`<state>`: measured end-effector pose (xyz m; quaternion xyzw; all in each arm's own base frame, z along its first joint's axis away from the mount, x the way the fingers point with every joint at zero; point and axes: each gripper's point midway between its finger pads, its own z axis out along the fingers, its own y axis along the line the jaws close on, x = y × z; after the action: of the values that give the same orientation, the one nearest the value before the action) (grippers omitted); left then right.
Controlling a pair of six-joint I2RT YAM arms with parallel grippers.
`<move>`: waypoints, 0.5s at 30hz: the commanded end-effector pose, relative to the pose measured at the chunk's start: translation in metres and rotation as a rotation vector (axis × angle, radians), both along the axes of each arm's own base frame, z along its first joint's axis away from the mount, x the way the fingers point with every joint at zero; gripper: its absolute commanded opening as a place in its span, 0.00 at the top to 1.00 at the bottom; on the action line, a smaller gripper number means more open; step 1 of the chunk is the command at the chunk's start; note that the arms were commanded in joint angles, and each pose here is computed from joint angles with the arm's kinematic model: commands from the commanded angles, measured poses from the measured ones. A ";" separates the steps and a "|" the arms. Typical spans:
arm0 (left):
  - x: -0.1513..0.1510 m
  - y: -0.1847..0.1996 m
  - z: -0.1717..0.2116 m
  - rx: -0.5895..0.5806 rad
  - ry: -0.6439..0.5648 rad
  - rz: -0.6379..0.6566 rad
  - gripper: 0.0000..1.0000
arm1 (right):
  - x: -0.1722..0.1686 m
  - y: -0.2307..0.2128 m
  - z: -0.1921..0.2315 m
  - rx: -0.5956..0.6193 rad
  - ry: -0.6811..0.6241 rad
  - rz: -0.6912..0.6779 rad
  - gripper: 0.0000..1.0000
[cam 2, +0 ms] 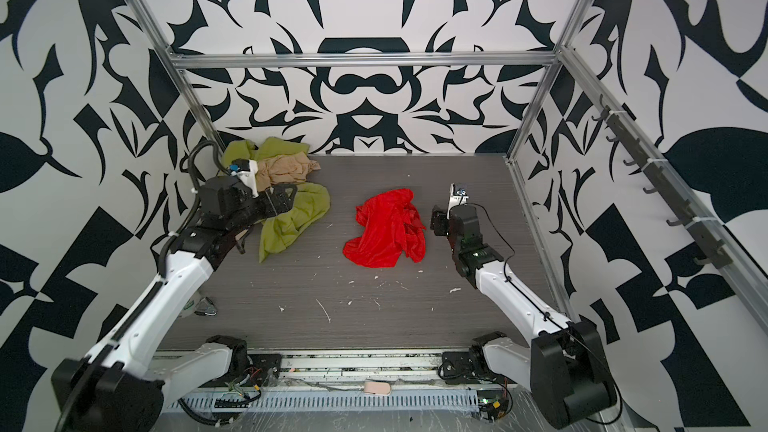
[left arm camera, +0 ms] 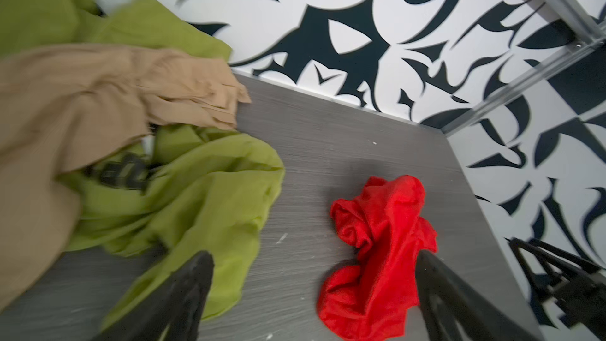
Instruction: Pick out a specific cloth from the pile
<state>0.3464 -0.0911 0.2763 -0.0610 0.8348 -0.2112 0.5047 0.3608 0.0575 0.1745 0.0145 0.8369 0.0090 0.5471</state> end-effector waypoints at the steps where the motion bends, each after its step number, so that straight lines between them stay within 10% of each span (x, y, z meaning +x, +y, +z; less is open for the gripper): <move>1: -0.014 0.058 -0.038 0.161 0.066 0.258 0.01 | -0.005 -0.017 -0.006 -0.157 -0.074 -0.022 0.22; 9: -0.022 0.141 -0.099 0.286 -0.149 0.600 0.09 | 0.004 -0.028 -0.053 -0.285 -0.047 -0.055 0.13; 15: -0.003 0.148 -0.143 0.410 -0.039 0.525 0.10 | 0.017 -0.034 -0.073 -0.261 -0.091 -0.097 0.10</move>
<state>0.3172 0.0551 0.0869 -0.1851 0.8549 0.0931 0.4757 0.3638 0.0305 0.0736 -0.0514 0.8455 -0.1221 0.5172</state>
